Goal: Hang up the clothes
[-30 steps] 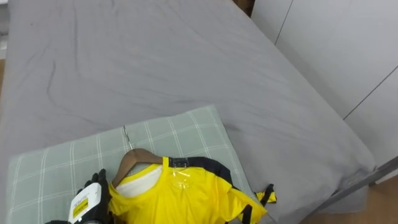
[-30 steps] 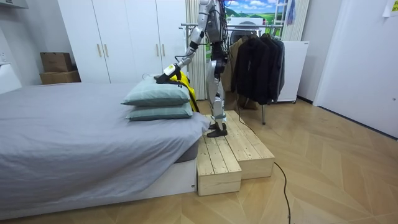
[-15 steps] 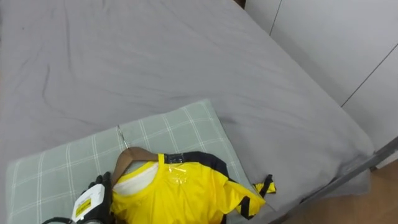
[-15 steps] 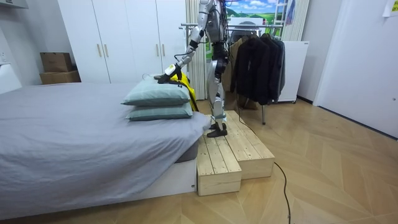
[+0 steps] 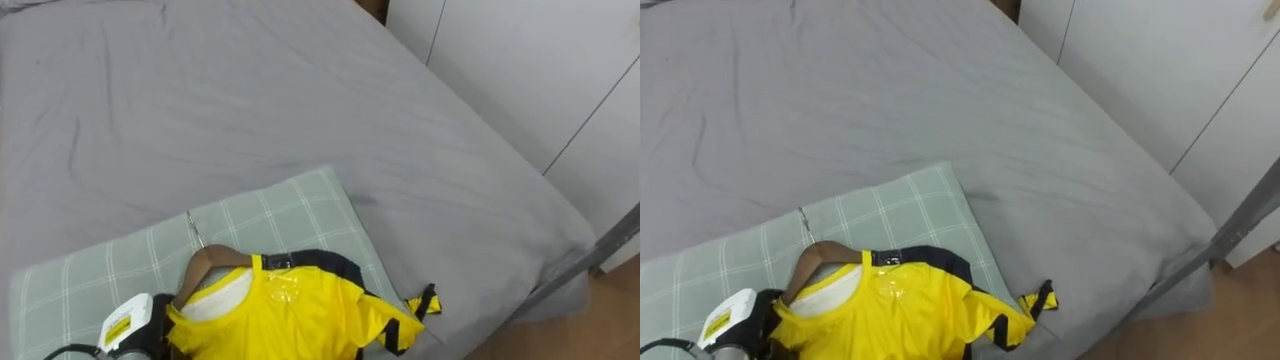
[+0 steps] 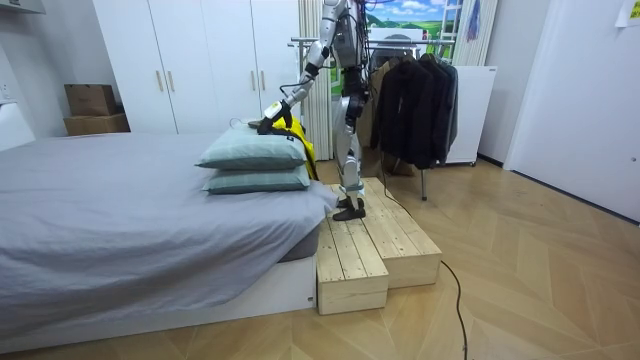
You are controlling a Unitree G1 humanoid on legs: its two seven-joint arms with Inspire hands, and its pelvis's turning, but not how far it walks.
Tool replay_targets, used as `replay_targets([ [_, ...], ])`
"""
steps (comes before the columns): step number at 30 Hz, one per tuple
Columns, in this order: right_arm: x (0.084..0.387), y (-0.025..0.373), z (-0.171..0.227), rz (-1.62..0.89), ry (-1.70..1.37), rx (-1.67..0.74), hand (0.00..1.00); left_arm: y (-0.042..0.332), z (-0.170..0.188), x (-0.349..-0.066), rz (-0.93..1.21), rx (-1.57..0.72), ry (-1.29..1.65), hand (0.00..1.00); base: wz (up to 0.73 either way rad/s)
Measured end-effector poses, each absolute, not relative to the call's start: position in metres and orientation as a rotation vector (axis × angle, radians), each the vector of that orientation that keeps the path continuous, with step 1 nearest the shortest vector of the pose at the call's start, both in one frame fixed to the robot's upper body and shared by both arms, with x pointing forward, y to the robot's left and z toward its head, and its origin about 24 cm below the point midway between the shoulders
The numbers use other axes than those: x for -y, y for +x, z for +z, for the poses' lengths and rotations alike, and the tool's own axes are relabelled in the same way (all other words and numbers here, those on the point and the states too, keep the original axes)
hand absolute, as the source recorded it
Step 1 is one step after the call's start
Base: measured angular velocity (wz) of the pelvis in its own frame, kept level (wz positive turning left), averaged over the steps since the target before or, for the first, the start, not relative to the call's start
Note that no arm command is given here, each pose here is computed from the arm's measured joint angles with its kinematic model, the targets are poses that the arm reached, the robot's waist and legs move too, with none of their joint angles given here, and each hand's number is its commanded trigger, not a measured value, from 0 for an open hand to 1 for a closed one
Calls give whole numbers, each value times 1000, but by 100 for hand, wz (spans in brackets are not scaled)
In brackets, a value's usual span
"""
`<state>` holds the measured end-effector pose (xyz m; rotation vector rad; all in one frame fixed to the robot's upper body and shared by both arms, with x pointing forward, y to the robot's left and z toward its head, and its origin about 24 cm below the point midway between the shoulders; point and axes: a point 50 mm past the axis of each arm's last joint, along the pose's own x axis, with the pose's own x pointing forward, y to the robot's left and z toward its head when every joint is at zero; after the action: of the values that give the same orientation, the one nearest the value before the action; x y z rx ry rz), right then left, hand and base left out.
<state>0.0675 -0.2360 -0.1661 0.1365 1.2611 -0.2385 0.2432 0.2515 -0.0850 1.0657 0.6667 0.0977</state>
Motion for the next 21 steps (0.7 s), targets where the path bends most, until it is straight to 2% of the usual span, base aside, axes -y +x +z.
replay_targets([
  [21,238,60,-167,-264,132,-1278,0,233,-93,-251,85,-718,1052,100,-1],
])
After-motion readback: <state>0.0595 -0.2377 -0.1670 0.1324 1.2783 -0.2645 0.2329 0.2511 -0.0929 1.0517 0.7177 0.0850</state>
